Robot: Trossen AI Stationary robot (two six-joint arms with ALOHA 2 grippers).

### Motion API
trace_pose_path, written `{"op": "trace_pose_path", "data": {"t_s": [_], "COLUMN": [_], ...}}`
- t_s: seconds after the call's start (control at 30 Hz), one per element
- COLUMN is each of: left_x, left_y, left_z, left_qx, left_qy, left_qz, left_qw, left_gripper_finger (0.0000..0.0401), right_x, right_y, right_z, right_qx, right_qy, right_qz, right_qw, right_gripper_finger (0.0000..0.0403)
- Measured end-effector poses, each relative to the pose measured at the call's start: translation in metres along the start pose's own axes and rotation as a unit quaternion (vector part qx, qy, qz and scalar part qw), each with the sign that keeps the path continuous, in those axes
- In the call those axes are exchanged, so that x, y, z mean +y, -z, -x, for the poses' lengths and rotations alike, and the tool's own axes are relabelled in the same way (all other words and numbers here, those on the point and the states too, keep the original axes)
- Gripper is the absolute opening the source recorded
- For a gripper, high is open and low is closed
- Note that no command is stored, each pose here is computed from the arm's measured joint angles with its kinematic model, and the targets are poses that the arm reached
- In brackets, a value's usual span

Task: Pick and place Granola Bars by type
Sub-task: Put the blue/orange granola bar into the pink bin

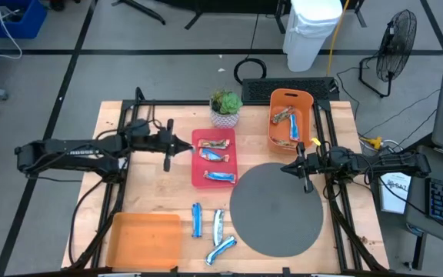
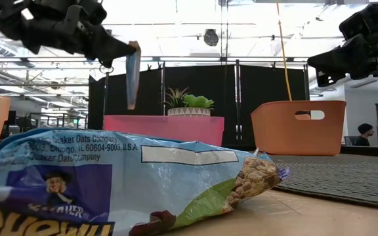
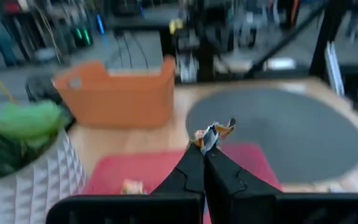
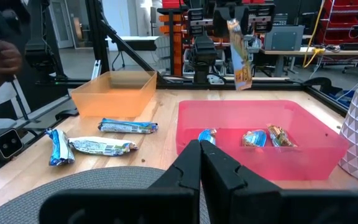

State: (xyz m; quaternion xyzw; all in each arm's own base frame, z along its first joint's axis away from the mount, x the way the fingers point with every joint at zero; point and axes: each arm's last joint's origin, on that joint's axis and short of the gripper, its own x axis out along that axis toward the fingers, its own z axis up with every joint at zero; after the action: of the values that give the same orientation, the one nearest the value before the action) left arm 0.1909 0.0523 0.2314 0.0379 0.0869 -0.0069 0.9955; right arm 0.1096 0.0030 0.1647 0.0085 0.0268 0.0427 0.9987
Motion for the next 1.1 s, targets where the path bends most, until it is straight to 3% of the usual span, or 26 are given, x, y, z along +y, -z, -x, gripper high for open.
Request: {"op": "trace_pose_path", "data": {"t_s": [0.3, 0.5, 0.7, 0.93, 1.1], "left_x": [-0.009, -0.011, -0.011, -0.012, -0.025], "left_y": [0.022, 0.036, 0.031, 0.031, 0.029], "left_z": [0.008, 0.012, 0.013, 0.013, 0.010], "left_qx": [-0.124, -0.131, -0.159, -0.159, -0.161], "left_qy": [0.031, -0.005, -0.009, -0.002, 0.032], "left_qz": [0.007, 0.018, 0.013, 0.038, 0.040], "left_qw": [0.992, 0.991, 0.987, 0.987, 0.986], "left_gripper_finger": [0.0001, 0.0000, 0.0000, 0.0000, 0.0000], "right_x": [0.000, 0.000, 0.000, 0.000, 0.000], "right_y": [0.000, 0.000, 0.000, 0.000, 0.000], "right_z": [0.000, 0.000, 0.000, 0.000, 0.000], "right_qx": [0.000, 0.000, 0.000, 0.000, 0.000], "right_qy": [0.000, 0.000, 0.000, 0.000, 0.000], "right_qz": [0.000, 0.000, 0.000, 0.000, 0.000], "right_qw": [1.000, 1.000, 1.000, 1.000, 1.000], "right_gripper_finger": [0.0000, 0.0000, 0.0000, 0.0000, 0.0000]}}
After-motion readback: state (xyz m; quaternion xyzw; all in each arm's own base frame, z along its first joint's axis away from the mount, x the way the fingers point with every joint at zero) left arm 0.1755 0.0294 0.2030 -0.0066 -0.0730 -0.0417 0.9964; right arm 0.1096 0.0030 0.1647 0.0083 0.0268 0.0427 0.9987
